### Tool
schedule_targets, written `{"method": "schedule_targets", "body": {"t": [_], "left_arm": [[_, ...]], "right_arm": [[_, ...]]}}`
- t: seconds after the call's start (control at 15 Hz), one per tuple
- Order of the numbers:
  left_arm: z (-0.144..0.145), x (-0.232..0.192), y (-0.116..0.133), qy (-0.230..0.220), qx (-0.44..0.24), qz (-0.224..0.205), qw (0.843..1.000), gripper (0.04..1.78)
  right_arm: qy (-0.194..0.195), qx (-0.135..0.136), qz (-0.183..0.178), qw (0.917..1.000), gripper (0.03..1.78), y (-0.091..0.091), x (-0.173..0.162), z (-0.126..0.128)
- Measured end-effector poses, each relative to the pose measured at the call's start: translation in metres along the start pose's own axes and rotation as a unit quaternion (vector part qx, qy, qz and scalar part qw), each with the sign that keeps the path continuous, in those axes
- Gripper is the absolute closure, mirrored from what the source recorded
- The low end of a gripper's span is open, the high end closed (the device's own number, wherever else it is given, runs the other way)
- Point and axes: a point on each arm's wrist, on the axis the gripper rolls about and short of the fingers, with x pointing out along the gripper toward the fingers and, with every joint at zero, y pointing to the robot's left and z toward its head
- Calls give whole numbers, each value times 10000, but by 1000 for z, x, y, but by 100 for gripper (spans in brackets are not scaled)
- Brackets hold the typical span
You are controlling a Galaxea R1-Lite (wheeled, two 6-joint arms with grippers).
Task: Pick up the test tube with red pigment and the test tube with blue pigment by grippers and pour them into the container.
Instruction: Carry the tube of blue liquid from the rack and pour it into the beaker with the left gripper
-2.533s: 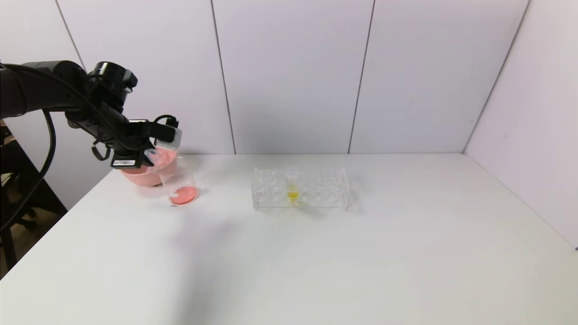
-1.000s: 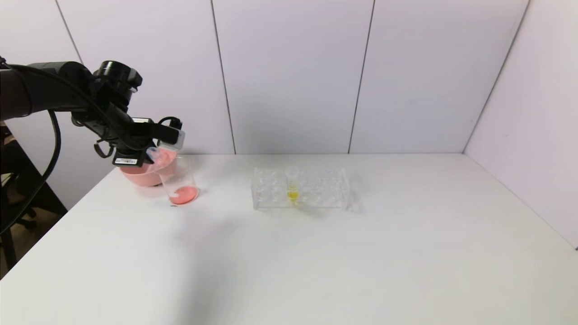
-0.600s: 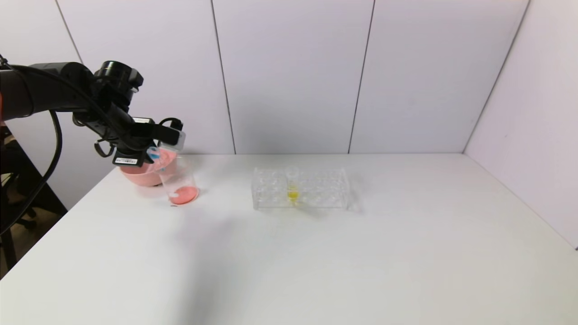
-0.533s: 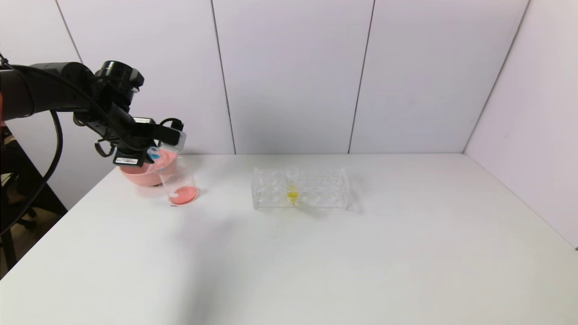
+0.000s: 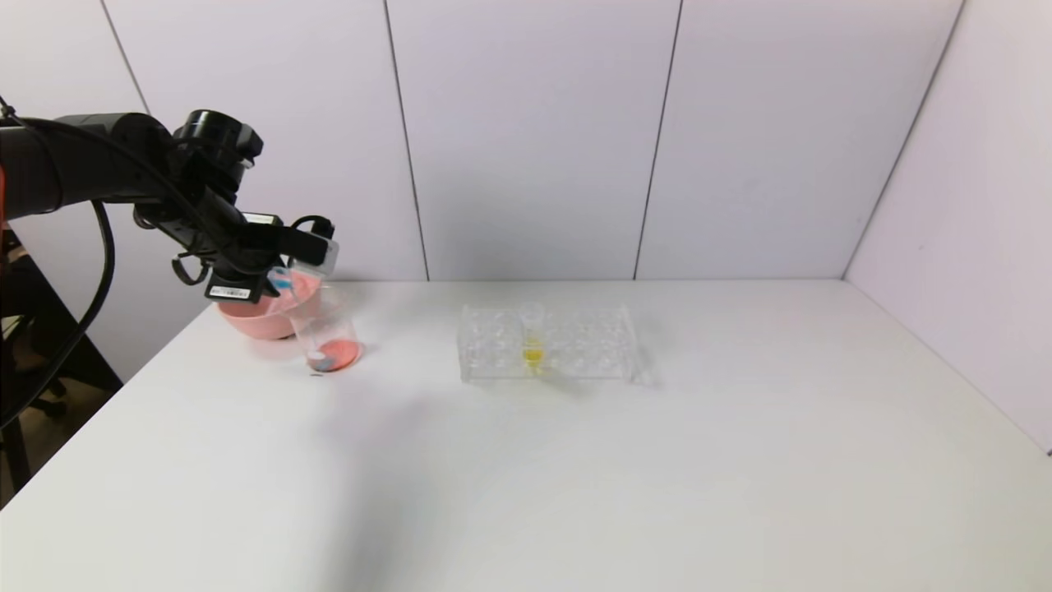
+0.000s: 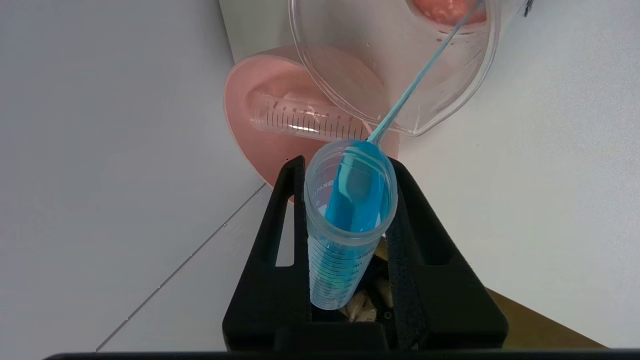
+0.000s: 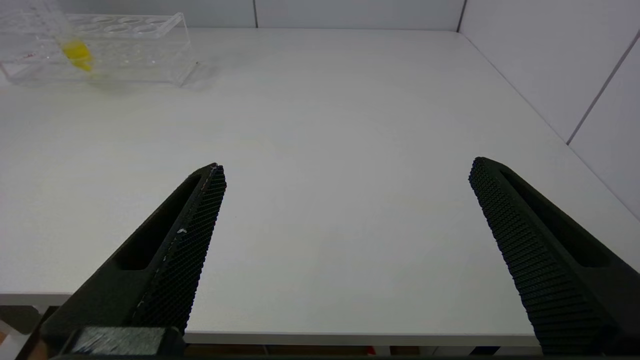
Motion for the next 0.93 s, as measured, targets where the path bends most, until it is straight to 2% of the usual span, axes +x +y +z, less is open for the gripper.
{"method": "schedule_targets", "body": {"t": [0.93], "left_arm": [[12,-2,1,74,121,43,9999,137]], "right_arm": [[0,0,2,10000,4,0,0,0]]}}
